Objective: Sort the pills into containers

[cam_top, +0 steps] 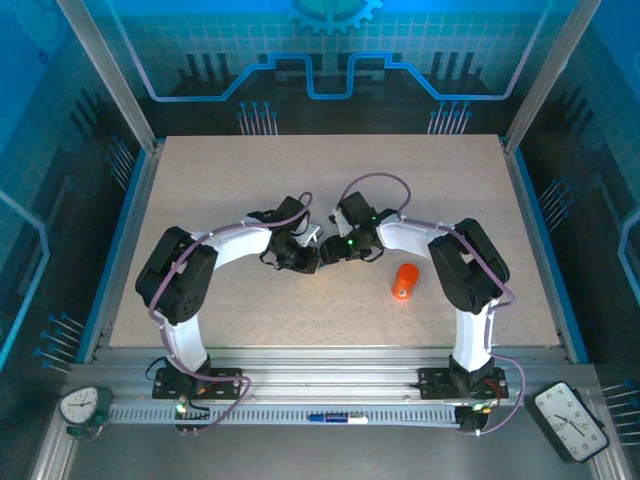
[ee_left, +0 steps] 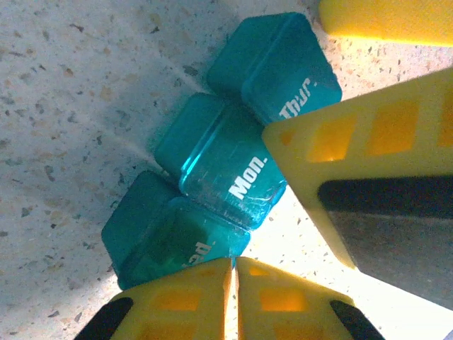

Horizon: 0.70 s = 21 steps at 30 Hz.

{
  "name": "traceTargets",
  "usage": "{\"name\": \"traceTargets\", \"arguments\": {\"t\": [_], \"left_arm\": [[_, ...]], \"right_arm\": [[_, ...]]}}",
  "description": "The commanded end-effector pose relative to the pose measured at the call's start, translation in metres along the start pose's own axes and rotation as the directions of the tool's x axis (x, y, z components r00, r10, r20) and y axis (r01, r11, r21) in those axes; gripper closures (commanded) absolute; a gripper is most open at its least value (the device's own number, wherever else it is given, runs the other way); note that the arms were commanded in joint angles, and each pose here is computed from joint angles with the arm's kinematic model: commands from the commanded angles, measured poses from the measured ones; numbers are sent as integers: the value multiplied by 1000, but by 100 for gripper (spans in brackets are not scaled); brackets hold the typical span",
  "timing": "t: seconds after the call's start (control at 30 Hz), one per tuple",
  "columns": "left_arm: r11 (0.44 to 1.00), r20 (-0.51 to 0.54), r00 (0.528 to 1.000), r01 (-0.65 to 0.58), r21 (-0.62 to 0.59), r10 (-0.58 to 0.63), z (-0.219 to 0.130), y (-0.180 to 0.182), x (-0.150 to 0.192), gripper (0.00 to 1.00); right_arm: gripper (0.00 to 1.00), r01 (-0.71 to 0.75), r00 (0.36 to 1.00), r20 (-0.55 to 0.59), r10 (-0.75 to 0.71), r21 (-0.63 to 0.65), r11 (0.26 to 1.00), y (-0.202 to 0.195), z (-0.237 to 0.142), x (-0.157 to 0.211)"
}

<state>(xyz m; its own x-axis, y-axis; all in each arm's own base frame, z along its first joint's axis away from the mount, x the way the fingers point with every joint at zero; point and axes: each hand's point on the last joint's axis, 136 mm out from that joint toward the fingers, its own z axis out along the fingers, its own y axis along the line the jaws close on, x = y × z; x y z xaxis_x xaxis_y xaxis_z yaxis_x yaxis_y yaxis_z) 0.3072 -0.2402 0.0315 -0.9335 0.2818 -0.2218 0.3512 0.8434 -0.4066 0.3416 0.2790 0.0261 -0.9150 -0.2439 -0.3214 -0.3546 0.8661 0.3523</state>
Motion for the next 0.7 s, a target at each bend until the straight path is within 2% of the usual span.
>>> {"name": "traceTargets", "arguments": {"t": [0.0, 0.4, 0.53, 0.67], "left_arm": [[999, -4, 1000, -11, -41, 11, 4, 6, -1, 87], [998, 233, 972, -49, 32, 40, -73, -24, -58, 81], [998, 345, 937, -57, 16, 48, -108, -22, -75, 76], [998, 474, 878, -61, -25, 65, -150, -13, -91, 62]], "right_arm": [[34, -26, 993, -109, 34, 82, 996, -24, 15, 26], [33, -47, 998, -33, 48, 28, 999, -15, -11, -24], [31, -54, 997, 60, 55, -18, 998, -10, -47, -55], [27, -65, 983, 167, 73, -47, 997, -13, -97, -82]]}}
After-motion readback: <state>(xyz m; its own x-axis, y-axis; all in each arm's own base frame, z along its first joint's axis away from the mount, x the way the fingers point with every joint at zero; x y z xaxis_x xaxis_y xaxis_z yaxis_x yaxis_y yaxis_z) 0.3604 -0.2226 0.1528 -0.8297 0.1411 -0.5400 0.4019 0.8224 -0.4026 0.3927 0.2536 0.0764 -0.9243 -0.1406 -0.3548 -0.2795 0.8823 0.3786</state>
